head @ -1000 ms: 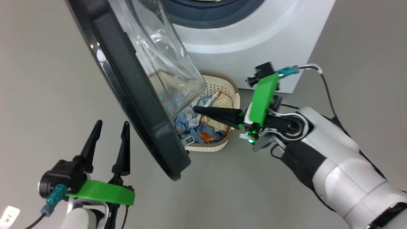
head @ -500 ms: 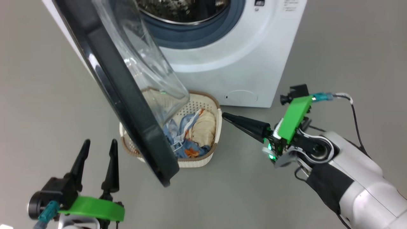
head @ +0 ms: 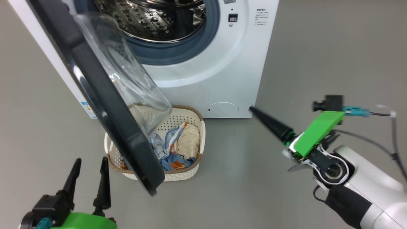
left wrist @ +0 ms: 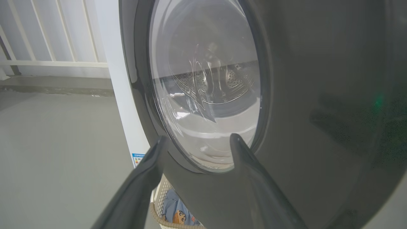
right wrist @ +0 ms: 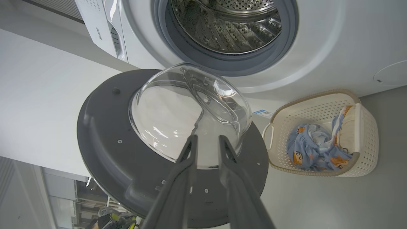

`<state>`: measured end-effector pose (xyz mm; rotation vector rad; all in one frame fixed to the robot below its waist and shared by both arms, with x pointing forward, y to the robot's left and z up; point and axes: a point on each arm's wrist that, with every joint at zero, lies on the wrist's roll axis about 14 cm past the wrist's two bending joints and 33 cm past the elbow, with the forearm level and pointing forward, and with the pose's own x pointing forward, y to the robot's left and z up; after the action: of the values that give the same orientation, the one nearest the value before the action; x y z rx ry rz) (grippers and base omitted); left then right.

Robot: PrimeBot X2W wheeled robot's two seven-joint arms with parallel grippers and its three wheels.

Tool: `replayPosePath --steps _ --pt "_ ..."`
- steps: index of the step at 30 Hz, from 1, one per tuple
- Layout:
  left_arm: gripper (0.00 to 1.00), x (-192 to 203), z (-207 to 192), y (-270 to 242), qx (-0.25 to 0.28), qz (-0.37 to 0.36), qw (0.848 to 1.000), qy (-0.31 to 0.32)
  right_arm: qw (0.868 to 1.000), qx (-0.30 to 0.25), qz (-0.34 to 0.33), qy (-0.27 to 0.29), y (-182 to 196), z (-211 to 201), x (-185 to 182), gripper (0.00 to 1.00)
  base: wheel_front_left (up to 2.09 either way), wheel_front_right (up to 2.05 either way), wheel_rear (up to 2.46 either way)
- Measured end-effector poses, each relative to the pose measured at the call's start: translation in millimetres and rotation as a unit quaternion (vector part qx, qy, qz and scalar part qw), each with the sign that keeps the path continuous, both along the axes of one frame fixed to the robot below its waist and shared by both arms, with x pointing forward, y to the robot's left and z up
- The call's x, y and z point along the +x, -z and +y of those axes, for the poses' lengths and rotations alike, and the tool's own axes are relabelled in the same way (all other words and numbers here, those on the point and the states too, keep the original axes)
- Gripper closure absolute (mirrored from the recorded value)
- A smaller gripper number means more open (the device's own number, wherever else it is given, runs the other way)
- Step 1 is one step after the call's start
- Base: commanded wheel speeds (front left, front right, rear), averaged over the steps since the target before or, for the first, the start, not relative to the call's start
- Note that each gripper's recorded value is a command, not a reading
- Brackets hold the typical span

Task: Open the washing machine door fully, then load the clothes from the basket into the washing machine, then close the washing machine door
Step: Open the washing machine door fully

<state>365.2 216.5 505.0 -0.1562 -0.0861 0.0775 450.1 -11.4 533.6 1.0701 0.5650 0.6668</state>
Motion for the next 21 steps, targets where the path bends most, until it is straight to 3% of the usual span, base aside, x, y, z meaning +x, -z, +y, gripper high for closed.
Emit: replayPosePath --steps 5,14,21 --pt "0.0 1 -2 3 -0.001 0.004 1.0 0.0 0.991 -0.036 -0.095 0.083 -16 -30 16 0.0 0.0 0.0 0.0" --pt "0.0 3 -3 3 -0.002 0.004 1.0 0.002 0.962 -0.125 -0.205 0.134 -21 -61 23 0.0 0.0 0.0 0.0" --pt "0.0 -1 0 6 -0.005 0.009 1.0 -0.007 0.911 -0.214 -0.3 0.188 -36 -96 32 0.0 0.0 0.0 0.0"
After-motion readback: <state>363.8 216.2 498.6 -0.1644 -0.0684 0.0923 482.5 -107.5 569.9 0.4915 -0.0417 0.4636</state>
